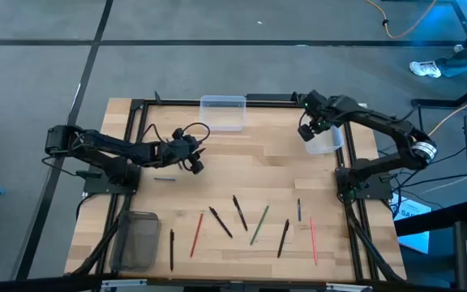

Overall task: Sort crayons/erasers/pens/pencils in bins
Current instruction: Put the red crayon into the right transparent bin, then put the blue crayon into the right transparent bin

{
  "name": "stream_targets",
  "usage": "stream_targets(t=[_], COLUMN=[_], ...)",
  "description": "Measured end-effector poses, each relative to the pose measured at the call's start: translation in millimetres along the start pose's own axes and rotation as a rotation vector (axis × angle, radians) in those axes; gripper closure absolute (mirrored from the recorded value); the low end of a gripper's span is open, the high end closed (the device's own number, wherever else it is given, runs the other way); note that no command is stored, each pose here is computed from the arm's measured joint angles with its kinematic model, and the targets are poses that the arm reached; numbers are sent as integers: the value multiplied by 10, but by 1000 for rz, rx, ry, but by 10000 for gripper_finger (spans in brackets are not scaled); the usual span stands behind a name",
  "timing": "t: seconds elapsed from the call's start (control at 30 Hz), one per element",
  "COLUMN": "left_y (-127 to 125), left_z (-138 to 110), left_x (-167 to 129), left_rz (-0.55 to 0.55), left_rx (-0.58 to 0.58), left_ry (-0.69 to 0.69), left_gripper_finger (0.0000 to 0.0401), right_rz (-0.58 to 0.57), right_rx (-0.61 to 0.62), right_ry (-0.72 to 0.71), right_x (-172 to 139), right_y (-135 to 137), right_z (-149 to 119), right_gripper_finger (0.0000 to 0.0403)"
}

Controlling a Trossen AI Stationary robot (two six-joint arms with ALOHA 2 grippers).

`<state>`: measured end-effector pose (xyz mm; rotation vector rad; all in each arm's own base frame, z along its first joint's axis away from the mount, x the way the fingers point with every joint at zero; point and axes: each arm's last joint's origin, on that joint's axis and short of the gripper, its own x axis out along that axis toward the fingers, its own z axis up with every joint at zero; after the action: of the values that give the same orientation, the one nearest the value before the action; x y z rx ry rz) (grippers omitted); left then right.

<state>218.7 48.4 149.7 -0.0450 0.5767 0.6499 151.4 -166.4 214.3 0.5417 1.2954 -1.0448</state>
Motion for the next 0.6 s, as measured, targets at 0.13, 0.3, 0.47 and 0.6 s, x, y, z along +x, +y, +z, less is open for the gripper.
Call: stream_targets(t=[0.13,0.3,0.47,0.6], left_y=[-12,-53,-61,-62], left_z=[-1,-7,-8,-8], left_x=[-5,-24,-28,-28], left_rz=[-9,-28,-32,-32], left_rx=[1,10,12,12], left_ry=[0,-2,-3,-3], left_gripper_finger=[281,281,281,281], right_rz=[62,74,91,98], right_rx=[43,53,67,71], right_ry=[27,67,60,58], right_x=[260,457,502,505], right_y=[-75,-161,-183,-181], right_z=[-12,3,35,39], right_gripper_finger=[363,362,343,308])
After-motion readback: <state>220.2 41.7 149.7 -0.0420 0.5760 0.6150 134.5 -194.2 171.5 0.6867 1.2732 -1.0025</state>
